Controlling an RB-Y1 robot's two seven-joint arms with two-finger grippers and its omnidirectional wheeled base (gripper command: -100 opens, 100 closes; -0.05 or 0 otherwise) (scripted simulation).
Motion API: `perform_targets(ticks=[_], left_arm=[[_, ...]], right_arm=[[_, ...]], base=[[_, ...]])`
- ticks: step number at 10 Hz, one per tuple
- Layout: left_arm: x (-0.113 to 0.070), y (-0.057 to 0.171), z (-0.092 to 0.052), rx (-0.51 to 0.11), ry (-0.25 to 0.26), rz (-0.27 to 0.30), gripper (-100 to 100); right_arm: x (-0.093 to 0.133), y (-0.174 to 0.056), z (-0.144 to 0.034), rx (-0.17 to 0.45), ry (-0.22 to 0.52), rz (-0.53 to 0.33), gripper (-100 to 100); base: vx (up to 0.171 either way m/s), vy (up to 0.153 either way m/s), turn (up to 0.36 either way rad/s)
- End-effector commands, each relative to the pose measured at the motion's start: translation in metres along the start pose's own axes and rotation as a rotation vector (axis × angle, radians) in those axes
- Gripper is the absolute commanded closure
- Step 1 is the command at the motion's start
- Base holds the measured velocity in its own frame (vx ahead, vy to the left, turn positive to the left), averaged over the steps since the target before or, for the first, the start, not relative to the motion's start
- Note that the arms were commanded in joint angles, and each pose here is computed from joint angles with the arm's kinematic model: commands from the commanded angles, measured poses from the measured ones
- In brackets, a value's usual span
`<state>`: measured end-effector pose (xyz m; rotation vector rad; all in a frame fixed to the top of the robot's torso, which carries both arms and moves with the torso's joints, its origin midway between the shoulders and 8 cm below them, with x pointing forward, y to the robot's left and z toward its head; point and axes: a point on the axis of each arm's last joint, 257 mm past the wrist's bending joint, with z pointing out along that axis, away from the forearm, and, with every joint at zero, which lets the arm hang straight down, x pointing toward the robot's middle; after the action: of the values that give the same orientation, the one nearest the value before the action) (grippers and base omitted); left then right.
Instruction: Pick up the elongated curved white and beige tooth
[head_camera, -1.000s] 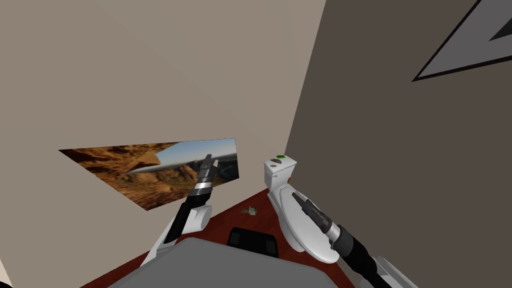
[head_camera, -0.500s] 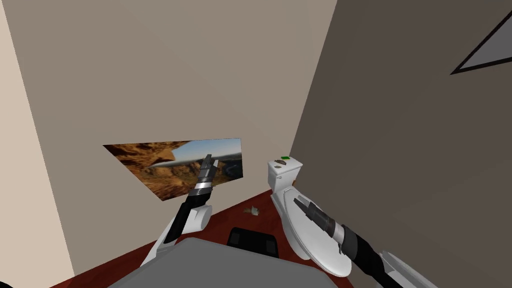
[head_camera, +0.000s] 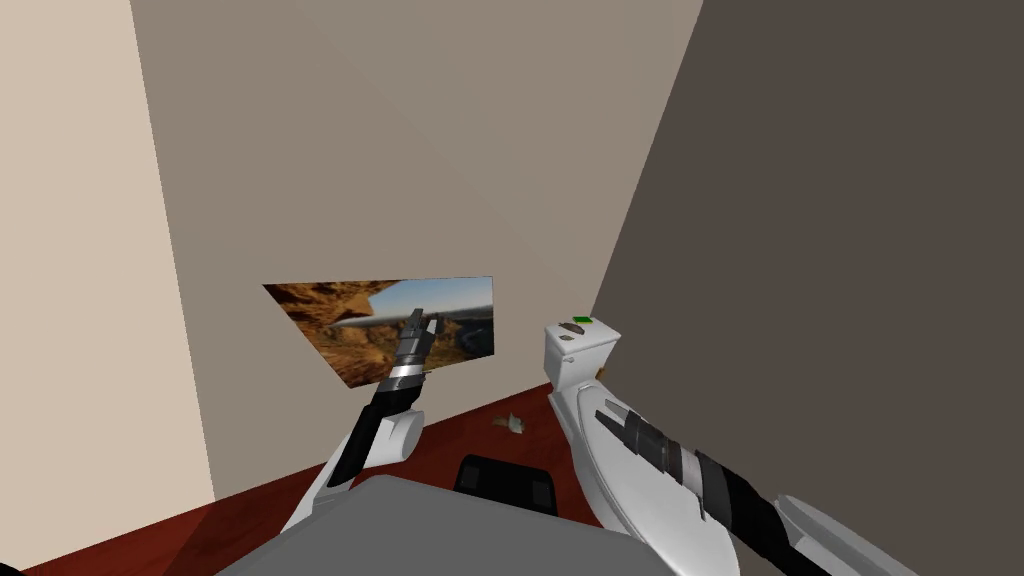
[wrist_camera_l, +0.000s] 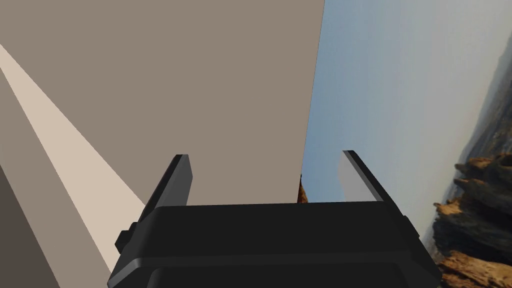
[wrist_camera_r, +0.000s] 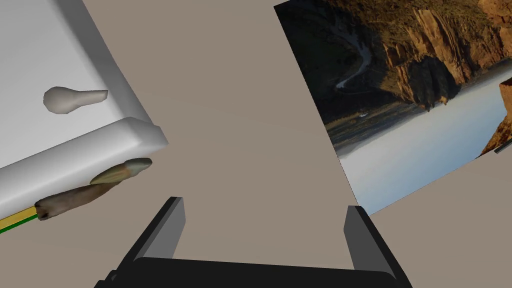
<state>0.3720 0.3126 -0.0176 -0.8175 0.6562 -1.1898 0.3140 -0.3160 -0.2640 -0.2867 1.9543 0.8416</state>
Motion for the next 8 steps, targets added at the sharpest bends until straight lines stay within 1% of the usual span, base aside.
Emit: perform_targets(ticks=[1,2,3,4,5,6,7,8], left_arm=[[0.0,0.0,0.0,0.0,0.0,0.0,0],[0.0,0.0,0.0,0.0,0.0,0.0,0],[0.0,0.0,0.0,0.0,0.0,0.0,0],[0.0,0.0,0.0,0.0,0.0,0.0,0],[0.0,0.0,0.0,0.0,0.0,0.0,0],[0.0,0.0,0.0,0.0,0.0,0.0,0],[0.0,0.0,0.0,0.0,0.0,0.0,0],[0.0,0.0,0.0,0.0,0.0,0.0,0]], right_arm=[[0.004,-0.007,-0.008,0.01,0.055,-0.041,-100],[0.016,-0.019,-0.016,0.025,0.117,-0.082,-100],[0.014,-0.023,-0.021,0.029,0.144,-0.105,-100],[0.025,-0.036,-0.031,0.044,0.21,-0.149,-100],[0.022,-0.039,-0.036,0.048,0.232,-0.168,-100],[0.032,-0.052,-0.048,0.062,0.3,-0.213,-100],[0.029,-0.055,-0.052,0.065,0.319,-0.229,-100],[0.039,-0.067,-0.065,0.077,0.386,-0.271,-100]], base=[[0.02,0.029,0.168],[0.032,0.039,0.232],[0.029,0.037,0.107],[0.047,0.052,0.241],[0.042,0.029,0.106],[0.053,0.034,0.214],[0.045,0.024,0.117],[0.055,0.036,0.204]])
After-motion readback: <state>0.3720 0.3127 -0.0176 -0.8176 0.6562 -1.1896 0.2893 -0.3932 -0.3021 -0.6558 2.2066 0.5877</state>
